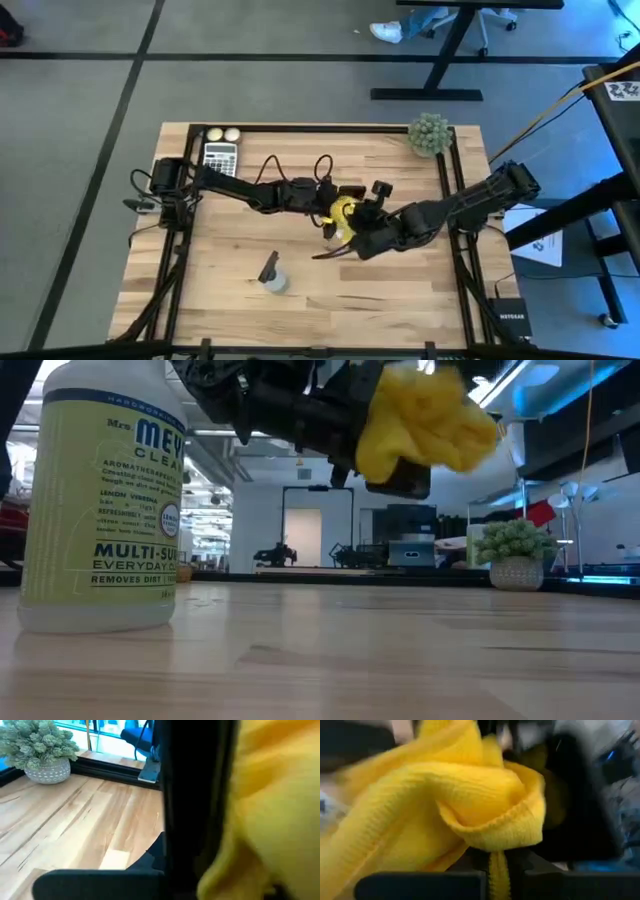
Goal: Apply microfiber cloth
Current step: Wipe the screen of the black cellphone with the yellow microfiber cloth
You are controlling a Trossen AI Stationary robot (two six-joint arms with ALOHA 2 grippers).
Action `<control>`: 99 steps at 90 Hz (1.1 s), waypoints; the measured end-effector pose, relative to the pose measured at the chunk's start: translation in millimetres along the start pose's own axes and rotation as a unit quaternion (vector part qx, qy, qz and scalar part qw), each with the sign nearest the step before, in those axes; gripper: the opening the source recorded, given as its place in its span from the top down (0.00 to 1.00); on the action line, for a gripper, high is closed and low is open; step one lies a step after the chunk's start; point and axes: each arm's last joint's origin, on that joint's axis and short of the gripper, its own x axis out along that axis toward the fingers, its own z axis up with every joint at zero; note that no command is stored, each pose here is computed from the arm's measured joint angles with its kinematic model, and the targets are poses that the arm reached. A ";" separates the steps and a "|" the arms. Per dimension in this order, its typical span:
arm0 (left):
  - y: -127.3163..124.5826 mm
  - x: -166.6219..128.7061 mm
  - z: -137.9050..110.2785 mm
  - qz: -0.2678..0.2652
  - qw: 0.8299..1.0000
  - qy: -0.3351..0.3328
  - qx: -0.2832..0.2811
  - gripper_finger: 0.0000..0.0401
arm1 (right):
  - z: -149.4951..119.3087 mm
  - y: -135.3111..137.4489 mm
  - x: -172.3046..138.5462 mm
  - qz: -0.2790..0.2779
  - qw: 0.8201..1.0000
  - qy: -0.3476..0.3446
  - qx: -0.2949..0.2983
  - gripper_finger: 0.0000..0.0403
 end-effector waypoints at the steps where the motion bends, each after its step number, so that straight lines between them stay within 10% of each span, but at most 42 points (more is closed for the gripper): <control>1: 0.0 -0.2 0.4 0.000 1.000 -0.001 0.000 0.98 | -1.7 -0.2 -1.1 -0.002 1.000 0.004 0.001 0.99; 48: -2.2 -1.7 7.6 -0.009 1.000 -0.022 -0.021 0.98 | -51.2 3.8 -67.1 0.040 0.998 -0.002 0.047 0.99; 77: -5.4 -3.9 23.2 -0.052 0.986 -0.096 -0.123 0.98 | -47.9 38.5 -46.2 0.026 0.981 -0.176 0.083 0.99; 99: -4.5 -3.9 22.8 -0.046 0.985 -0.099 -0.135 0.98 | -25.5 24.9 -14.6 -0.001 0.980 -0.177 0.096 0.99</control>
